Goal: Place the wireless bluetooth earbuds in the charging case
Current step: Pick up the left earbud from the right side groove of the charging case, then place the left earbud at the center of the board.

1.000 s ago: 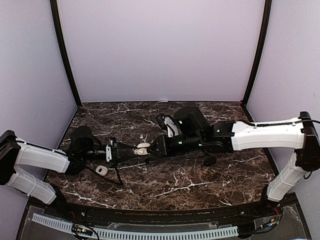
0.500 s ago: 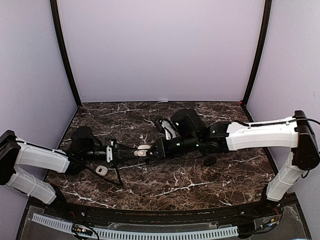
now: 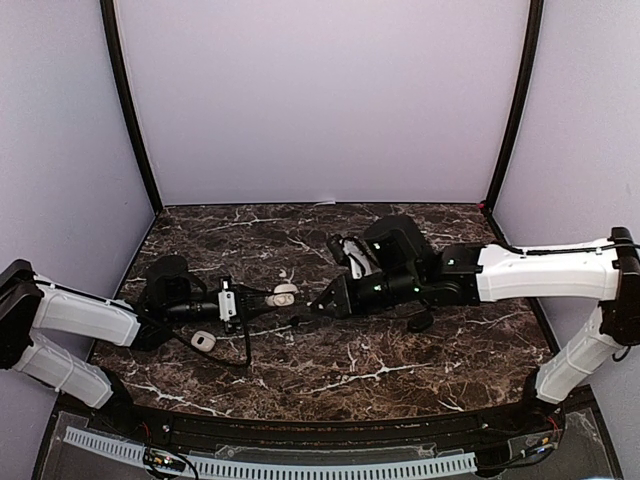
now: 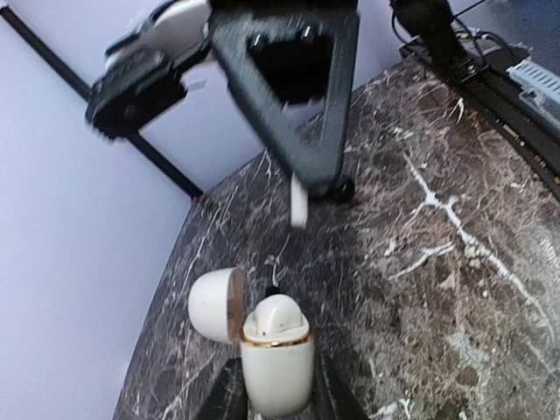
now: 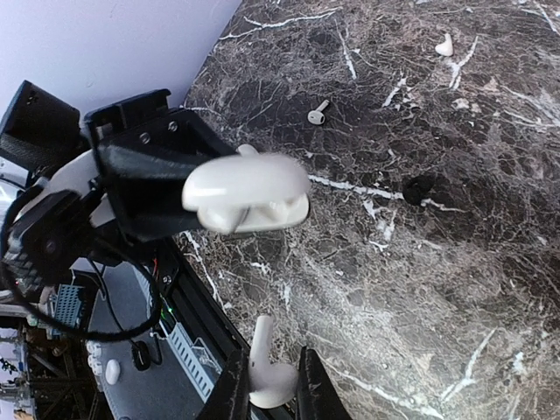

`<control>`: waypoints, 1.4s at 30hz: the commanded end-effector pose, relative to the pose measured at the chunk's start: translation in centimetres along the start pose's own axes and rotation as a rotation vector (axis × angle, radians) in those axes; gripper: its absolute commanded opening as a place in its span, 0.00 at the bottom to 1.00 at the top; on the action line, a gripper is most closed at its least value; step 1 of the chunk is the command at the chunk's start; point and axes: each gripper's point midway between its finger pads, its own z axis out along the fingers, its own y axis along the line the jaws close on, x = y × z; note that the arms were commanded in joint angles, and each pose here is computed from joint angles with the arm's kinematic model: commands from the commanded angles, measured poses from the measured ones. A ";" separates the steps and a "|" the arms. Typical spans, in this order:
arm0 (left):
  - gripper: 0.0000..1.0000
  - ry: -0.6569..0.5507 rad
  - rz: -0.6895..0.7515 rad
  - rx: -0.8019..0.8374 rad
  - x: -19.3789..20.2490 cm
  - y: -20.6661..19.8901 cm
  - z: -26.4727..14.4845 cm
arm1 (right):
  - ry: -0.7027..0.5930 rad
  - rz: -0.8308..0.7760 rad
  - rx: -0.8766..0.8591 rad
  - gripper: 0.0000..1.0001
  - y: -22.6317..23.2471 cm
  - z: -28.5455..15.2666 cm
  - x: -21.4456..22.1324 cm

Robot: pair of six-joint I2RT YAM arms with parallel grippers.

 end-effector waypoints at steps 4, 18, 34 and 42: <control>0.00 0.203 -0.157 -0.122 4.7 0.8 -2.0 | -0.071 -0.055 0.003 0.06 -1.8 -2.2 -0.1; 0.00 0.132 -0.661 -0.665 6.3 9.9 -9.4 | -0.111 -0.353 0.359 0.10 -12.3 6.0 -0.6; 0.00 0.134 -0.745 -0.588 6.0 7.8 -9.6 | -0.119 -0.418 0.353 0.47 -13.5 8.2 -1.8; 0.00 0.102 -0.794 -0.582 5.4 7.1 -10.1 | -0.181 -0.518 0.259 0.51 -9.9 10.6 -6.3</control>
